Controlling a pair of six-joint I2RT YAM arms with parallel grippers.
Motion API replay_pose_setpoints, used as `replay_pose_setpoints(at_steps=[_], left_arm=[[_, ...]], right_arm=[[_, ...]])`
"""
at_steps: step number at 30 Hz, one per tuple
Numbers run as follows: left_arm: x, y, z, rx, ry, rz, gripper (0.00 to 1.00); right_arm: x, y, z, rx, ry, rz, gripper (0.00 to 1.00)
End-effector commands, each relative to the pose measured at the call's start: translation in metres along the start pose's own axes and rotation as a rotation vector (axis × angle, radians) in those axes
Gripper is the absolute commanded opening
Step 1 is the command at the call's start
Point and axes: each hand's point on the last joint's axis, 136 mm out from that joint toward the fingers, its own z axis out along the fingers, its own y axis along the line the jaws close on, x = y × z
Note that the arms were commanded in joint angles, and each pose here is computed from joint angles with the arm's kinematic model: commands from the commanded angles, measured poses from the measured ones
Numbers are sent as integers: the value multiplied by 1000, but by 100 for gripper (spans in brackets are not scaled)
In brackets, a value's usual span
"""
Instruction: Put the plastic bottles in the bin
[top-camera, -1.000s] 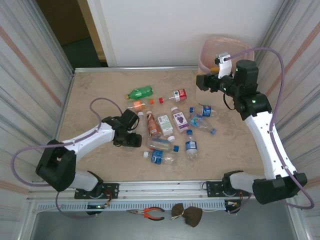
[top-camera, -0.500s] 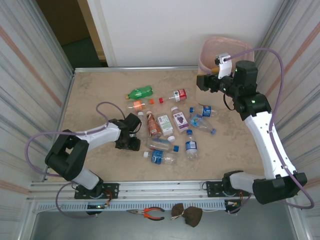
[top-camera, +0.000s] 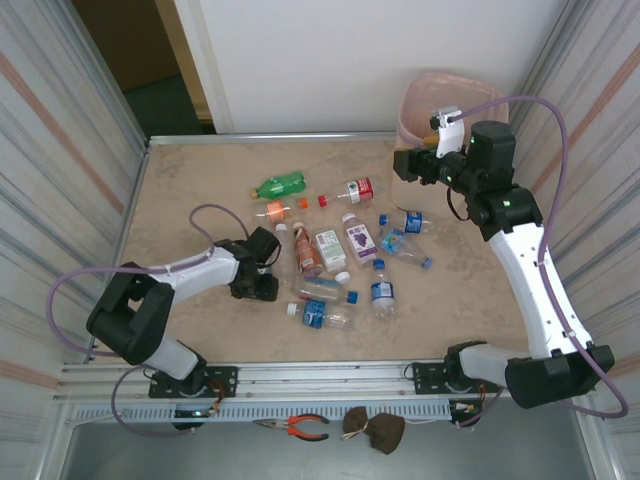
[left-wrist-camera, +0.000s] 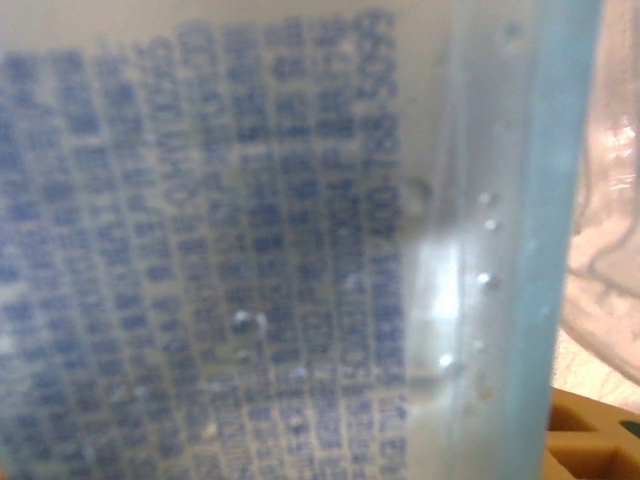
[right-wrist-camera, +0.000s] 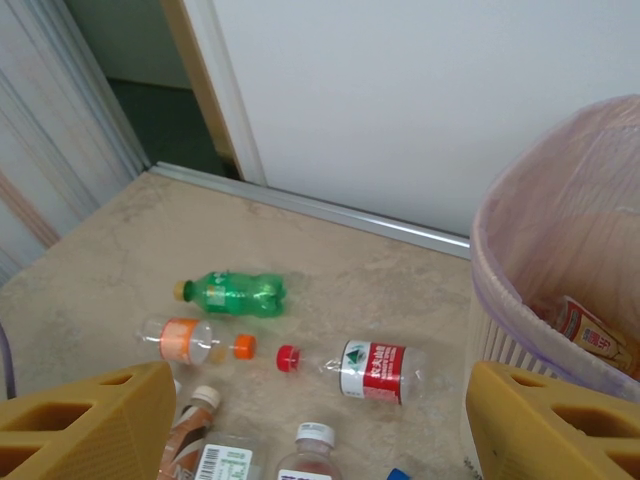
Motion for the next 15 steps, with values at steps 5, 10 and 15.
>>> replay_pose_setpoints(at_steps=[5, 10, 15], left_arm=[[-3, 10, -19, -7, -64, -14, 57], [-15, 9, -47, 60, -169, -41, 57], [-36, -1, -87, 181, -322, -38, 56]], right_arm=[[-9, 5, -12, 2, -37, -27, 76], [-13, 10, -15, -16, -50, -22, 76], [-18, 18, -20, -48, -71, -13, 76]])
